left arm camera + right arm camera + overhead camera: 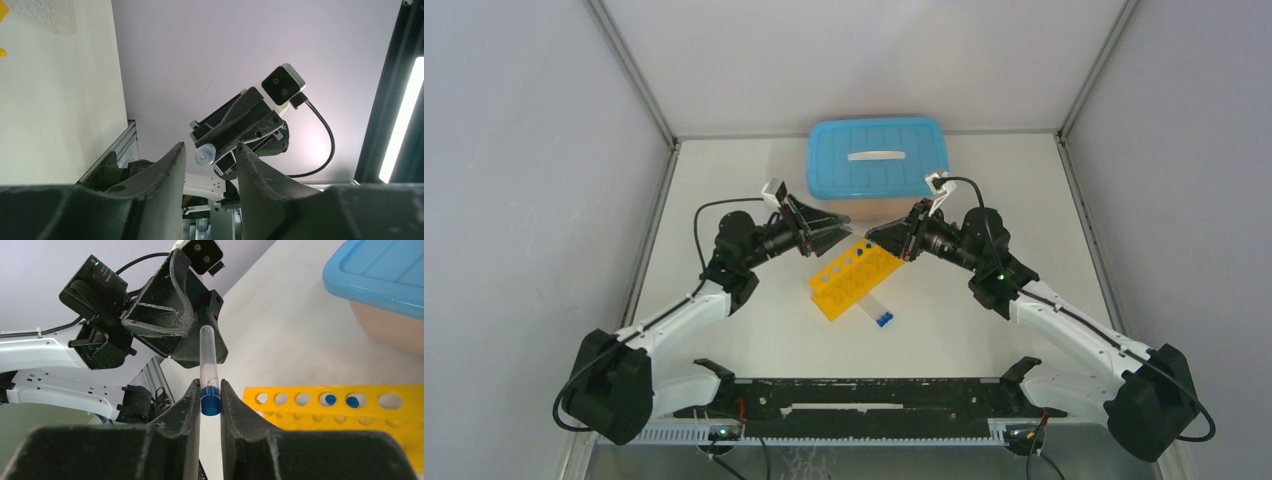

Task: Organize the chemistry lab equipment
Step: Pick up the test tube at the center of the board.

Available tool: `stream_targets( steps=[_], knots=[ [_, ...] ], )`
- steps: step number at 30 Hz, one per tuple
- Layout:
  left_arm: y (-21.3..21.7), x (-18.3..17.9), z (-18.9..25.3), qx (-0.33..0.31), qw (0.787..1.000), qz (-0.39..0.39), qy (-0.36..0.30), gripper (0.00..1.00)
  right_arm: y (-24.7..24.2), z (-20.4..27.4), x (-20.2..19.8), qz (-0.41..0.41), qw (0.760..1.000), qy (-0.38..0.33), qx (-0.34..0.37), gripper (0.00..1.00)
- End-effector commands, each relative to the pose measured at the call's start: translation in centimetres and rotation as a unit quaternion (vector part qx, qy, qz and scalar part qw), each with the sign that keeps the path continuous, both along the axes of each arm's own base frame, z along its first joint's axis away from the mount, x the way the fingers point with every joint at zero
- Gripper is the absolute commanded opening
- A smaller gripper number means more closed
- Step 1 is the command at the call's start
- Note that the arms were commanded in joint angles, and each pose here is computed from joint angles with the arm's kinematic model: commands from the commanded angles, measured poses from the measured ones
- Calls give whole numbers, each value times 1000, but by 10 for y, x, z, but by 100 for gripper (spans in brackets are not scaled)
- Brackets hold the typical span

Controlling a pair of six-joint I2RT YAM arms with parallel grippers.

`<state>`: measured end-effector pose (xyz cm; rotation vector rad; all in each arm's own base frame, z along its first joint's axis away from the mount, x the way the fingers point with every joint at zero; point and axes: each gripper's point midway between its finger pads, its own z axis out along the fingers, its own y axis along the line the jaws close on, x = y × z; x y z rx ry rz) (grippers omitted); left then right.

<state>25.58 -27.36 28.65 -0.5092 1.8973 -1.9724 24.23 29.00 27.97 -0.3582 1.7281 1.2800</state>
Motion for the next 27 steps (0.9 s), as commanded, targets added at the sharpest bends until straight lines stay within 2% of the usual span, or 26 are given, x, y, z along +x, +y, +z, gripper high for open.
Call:
stream_targets(
  steps=[1,6,16,22,27],
  knots=[
    [0,-1,30,-22,999,1,-42,49,-2,29,3,-5,999,-34,23,19],
    [2,1,22,-2,999,8,-39,58,-6,33,3,-13,999,-37,18,18],
    [29,4,-20,144,986,68,-39,60,-58,33,17,-125,989,-23,-74,19],
    [51,0,-35,237,966,97,-46,60,-106,26,32,-224,960,27,-167,19],
    [58,-7,-33,249,962,102,-55,60,-142,5,44,-280,922,91,-251,18]
  ],
)
